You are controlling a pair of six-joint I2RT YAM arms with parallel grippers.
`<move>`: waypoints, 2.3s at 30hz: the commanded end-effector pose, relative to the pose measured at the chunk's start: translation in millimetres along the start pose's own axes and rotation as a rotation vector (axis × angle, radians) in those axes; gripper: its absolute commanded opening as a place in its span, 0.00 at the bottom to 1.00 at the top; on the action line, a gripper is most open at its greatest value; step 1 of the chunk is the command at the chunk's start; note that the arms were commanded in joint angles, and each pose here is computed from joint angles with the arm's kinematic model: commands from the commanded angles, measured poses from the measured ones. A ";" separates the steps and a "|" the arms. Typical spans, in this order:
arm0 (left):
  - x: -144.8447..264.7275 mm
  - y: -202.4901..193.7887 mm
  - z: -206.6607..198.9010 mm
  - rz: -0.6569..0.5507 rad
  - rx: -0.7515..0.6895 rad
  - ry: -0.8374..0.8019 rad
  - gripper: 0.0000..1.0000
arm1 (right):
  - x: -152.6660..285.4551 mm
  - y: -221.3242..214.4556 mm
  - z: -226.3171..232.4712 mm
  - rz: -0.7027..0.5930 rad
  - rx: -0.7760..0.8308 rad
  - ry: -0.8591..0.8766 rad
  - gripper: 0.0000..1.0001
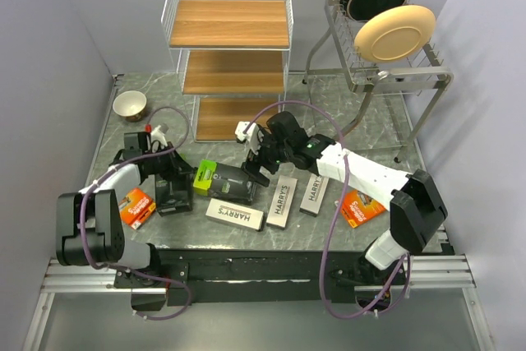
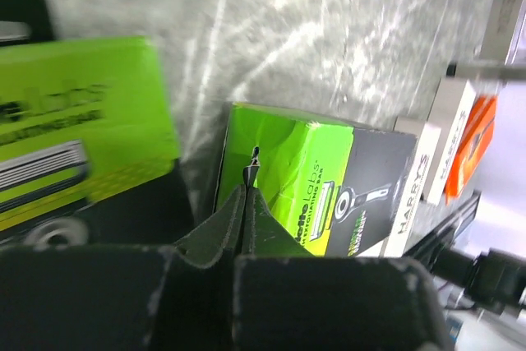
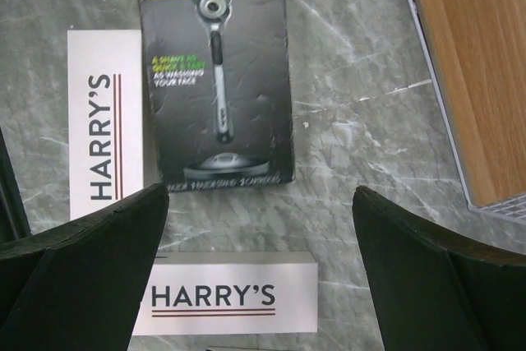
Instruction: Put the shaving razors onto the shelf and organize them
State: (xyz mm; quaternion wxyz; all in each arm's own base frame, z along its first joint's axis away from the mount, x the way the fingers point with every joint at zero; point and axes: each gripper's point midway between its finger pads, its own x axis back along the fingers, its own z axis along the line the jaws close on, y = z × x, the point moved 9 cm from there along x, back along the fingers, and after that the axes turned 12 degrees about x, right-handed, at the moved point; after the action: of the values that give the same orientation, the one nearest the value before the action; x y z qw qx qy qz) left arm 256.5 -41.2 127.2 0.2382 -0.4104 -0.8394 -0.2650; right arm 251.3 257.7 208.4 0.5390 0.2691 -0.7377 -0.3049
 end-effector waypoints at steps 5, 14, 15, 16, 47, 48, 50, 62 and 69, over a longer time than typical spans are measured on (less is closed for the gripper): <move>16.9 15.4 -2.1 -0.124 0.089 0.029 0.01 | -14.1 7.0 4.8 -0.021 0.109 -0.005 1.00; 19.5 21.4 -12.4 -0.103 0.202 -0.012 0.01 | -58.9 -4.9 10.5 0.002 0.265 0.092 1.00; 19.5 21.7 -13.5 -0.098 0.210 -0.012 0.01 | -64.3 -8.6 10.3 0.014 0.272 0.098 1.00; 20.0 22.5 -14.5 -0.098 0.219 -0.015 0.01 | -66.9 -9.7 10.0 0.017 0.296 0.105 1.00; 3.7 -32.0 -34.2 0.072 0.246 -0.131 0.01 | -70.0 2.3 -75.7 0.085 -0.201 -0.762 1.00; 2.7 -34.7 -35.3 0.067 0.243 -0.126 0.04 | -62.8 1.5 -75.8 0.080 -0.256 -0.749 1.00; 1.3 -40.4 -36.5 0.078 0.227 -0.132 0.11 | -43.9 9.0 -65.0 0.016 -0.435 -0.632 1.00; 21.2 4.0 -68.5 -0.105 -0.041 -0.061 0.68 | -47.2 -7.6 -31.4 -0.153 -1.151 -0.081 1.00; -0.9 19.2 -53.6 -0.145 -0.044 0.024 0.66 | -76.5 -16.4 -24.4 -0.103 -1.250 -0.042 1.00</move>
State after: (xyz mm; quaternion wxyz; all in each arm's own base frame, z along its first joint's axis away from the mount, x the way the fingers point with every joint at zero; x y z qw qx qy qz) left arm 275.8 -70.6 183.0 0.2079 -0.3745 -0.8613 -0.2732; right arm 295.4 284.2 150.9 0.5563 -0.0656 -0.4691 -0.6827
